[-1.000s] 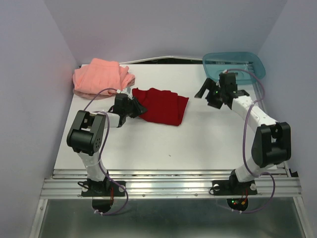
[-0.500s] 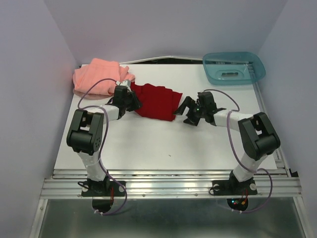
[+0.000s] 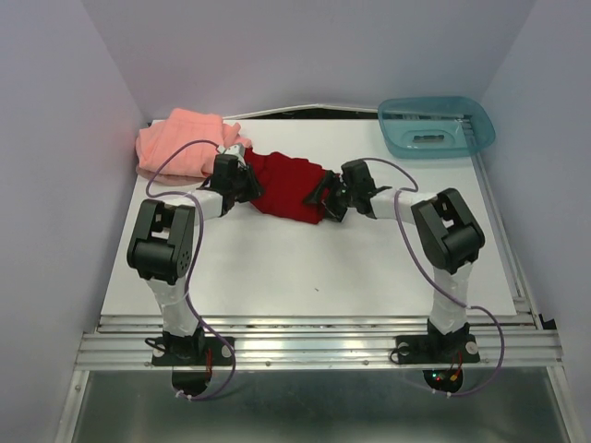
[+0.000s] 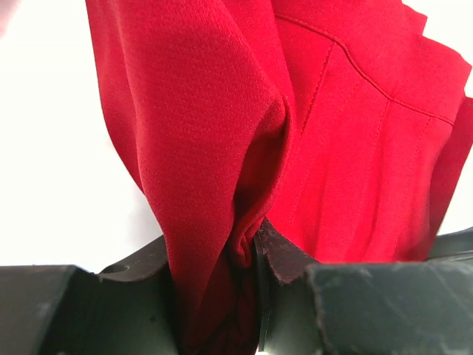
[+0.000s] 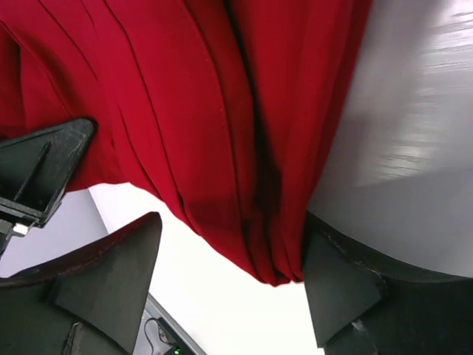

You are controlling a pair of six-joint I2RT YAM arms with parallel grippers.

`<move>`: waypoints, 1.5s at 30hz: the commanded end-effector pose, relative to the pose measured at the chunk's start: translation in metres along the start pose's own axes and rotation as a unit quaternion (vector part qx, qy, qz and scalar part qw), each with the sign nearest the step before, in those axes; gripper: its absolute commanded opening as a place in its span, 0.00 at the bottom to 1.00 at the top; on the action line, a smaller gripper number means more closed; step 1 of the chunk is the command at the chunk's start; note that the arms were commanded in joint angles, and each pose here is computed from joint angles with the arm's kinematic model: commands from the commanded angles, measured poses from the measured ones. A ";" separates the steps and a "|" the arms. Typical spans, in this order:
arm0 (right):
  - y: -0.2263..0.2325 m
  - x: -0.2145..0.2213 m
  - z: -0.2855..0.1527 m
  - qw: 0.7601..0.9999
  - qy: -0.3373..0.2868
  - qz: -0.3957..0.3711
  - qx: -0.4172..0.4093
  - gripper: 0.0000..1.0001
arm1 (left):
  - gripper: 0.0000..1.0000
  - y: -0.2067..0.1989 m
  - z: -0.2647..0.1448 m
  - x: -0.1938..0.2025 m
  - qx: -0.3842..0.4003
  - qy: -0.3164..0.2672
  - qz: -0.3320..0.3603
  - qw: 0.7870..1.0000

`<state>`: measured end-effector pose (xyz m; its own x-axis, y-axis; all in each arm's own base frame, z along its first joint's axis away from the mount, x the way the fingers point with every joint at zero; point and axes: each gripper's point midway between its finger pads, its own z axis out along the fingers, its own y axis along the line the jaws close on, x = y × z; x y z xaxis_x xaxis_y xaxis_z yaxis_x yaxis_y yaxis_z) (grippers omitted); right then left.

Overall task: Fold and stack the skirts
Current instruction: Neatly place the folded skirt to the corner

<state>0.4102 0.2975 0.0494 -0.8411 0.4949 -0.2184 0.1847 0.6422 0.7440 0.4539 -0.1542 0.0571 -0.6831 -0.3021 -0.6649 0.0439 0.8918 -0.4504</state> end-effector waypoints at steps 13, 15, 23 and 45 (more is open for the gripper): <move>-0.013 -0.035 0.043 0.987 -0.053 -0.088 0.127 0.01 | 0.00 -0.012 0.011 -0.080 -0.067 -0.081 0.201 0.974; 0.006 -0.052 0.046 0.985 -0.074 -0.106 0.112 0.01 | 0.00 -0.010 0.008 -0.097 -0.084 -0.099 0.237 0.963; 0.055 -0.124 0.037 0.958 -0.207 -0.169 0.104 0.01 | 0.00 -0.039 -0.031 -0.177 -0.099 -0.220 0.315 0.918; 0.245 -0.178 0.038 0.870 -0.385 -0.282 -0.125 0.01 | 0.00 0.011 -0.130 -0.331 -0.145 -0.389 0.277 0.867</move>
<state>0.6022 0.3898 0.2072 -0.3495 0.4087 -0.8431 -0.3094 0.7990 0.5156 0.5902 -0.0589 0.2558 -0.1196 0.1568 -0.9804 0.1026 0.9841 0.1449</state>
